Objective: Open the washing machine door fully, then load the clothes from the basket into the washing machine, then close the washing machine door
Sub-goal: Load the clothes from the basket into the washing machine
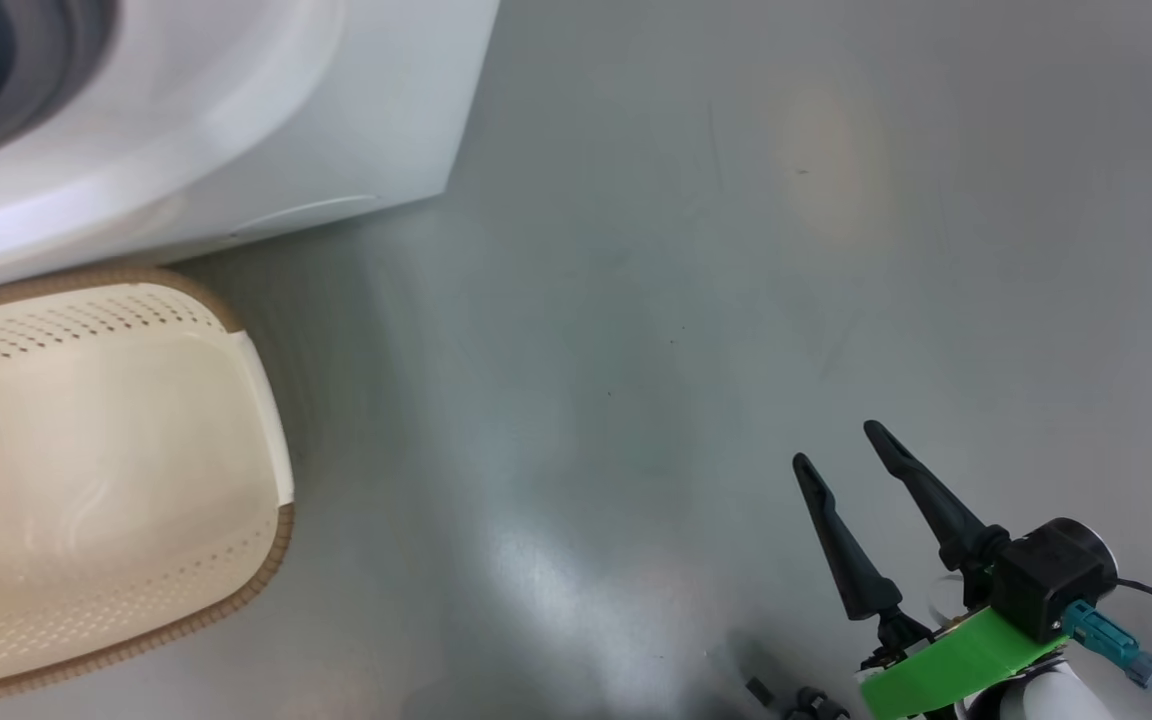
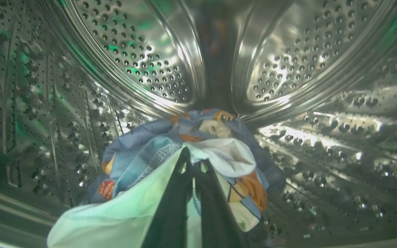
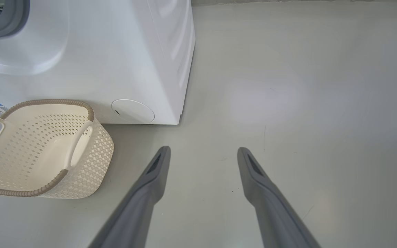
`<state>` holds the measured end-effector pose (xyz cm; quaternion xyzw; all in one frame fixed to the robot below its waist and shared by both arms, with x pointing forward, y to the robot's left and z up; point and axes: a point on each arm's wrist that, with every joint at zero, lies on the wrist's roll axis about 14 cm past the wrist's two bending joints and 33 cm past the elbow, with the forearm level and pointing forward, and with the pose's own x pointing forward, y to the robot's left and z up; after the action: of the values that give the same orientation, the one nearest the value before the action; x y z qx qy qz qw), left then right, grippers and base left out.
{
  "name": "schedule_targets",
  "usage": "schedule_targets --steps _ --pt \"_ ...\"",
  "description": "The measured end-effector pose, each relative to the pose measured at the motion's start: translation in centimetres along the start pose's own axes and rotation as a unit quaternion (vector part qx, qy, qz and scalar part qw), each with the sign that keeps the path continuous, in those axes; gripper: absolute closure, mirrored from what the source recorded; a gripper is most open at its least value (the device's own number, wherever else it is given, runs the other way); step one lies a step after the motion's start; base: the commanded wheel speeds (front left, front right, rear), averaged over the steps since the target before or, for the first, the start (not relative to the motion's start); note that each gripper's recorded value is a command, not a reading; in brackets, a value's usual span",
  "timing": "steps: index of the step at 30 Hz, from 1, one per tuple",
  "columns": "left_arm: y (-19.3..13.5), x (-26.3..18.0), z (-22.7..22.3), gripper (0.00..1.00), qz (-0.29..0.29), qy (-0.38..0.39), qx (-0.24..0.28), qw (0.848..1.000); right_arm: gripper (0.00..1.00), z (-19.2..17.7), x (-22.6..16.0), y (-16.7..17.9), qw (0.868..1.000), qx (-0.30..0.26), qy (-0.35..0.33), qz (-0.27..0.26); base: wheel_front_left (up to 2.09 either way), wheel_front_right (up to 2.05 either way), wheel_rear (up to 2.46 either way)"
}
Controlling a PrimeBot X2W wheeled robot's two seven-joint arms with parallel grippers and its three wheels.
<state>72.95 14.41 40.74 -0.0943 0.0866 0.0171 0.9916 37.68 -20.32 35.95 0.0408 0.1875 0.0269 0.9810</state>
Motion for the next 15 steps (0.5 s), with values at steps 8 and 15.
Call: schedule_targets --steps 8,15 --pt "0.1 1.8 1.9 1.00 0.007 -0.056 -0.012 0.998 0.00 -0.9 -0.3 -0.4 1.000 0.000 0.016 -0.010 0.00 0.00 0.00" --pt "-0.6 2.1 -1.7 1.00 -0.002 -0.012 0.018 1.000 0.00 -1.3 -0.8 -0.8 1.000 0.003 0.024 -0.021 0.00 0.00 0.00"
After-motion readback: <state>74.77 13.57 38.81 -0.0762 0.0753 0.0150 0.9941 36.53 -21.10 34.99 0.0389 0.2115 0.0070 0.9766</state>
